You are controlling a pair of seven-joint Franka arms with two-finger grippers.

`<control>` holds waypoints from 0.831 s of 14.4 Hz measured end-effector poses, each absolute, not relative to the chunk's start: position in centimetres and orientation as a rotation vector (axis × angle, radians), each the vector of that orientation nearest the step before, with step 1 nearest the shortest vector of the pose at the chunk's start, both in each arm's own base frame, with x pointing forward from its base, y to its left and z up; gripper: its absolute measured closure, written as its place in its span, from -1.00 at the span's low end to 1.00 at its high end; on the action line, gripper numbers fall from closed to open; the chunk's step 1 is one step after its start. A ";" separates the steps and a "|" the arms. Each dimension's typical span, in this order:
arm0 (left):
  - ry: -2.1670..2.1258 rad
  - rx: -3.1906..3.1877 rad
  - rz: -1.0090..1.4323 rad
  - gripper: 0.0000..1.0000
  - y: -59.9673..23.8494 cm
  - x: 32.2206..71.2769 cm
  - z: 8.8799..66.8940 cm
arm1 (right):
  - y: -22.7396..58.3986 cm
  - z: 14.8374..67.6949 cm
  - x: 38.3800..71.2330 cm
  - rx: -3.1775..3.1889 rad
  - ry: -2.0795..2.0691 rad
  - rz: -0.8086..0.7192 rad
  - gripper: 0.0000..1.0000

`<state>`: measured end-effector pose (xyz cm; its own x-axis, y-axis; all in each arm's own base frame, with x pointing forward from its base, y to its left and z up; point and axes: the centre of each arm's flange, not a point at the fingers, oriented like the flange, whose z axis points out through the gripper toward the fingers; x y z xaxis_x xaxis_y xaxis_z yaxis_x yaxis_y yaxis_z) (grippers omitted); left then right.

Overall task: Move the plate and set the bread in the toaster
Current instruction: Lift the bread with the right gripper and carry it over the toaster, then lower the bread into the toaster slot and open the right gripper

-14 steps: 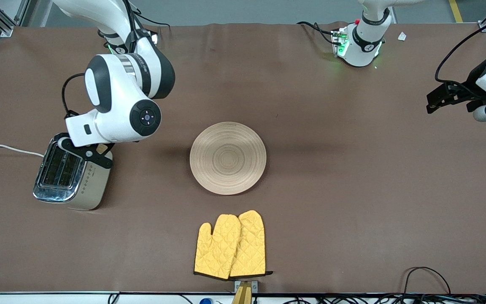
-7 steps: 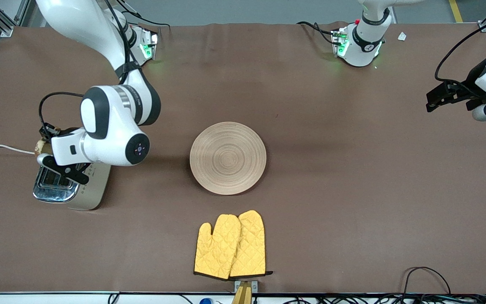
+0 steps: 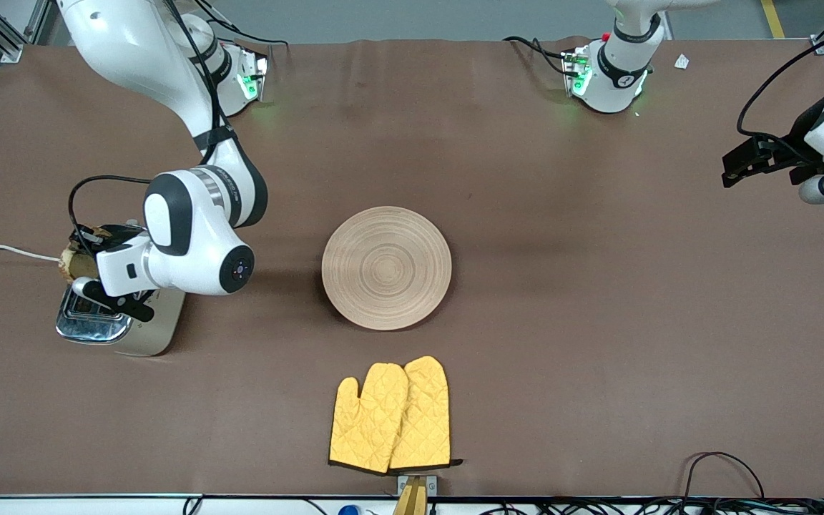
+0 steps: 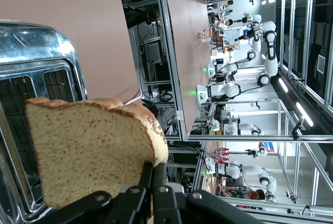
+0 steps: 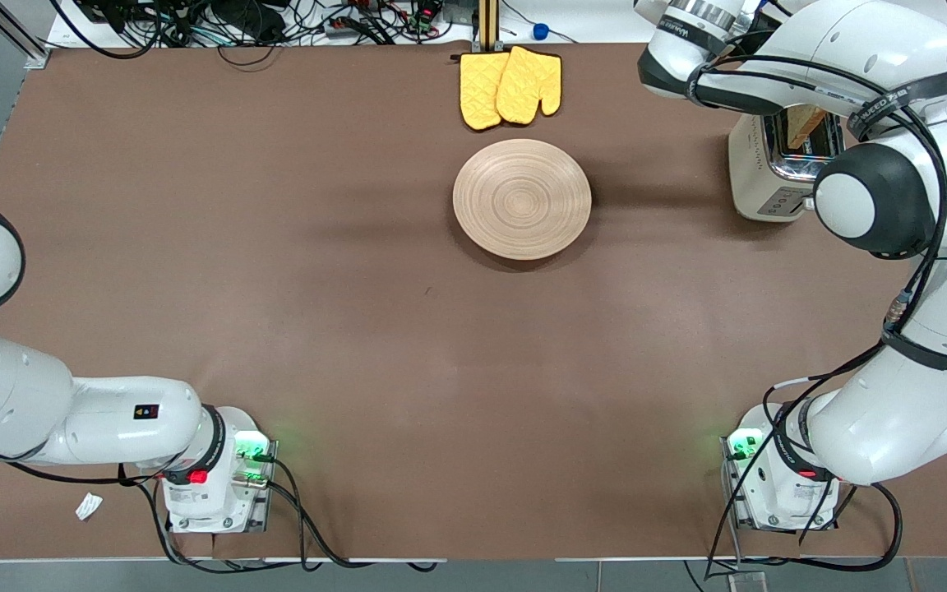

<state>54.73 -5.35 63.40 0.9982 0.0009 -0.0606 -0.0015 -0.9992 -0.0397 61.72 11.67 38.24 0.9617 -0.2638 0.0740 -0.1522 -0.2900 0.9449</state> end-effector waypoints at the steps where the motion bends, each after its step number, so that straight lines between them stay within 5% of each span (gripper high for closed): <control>1: 0.000 -3.100 0.093 -1.00 -5.3 54.7 63.4 | 11.5 38.2 61.9 1.879 -0.297 -0.110 0.94; 12: 0.000 -3.100 0.094 -1.00 -5.3 54.7 63.5 | 11.0 36.5 63.0 1.890 -0.251 -0.083 0.94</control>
<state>54.67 -5.35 63.51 0.9982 0.0010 -0.0604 -0.0014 -0.9992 -0.0399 62.98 11.00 36.47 0.9745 -0.2142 0.0664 -0.1319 -0.3084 0.9421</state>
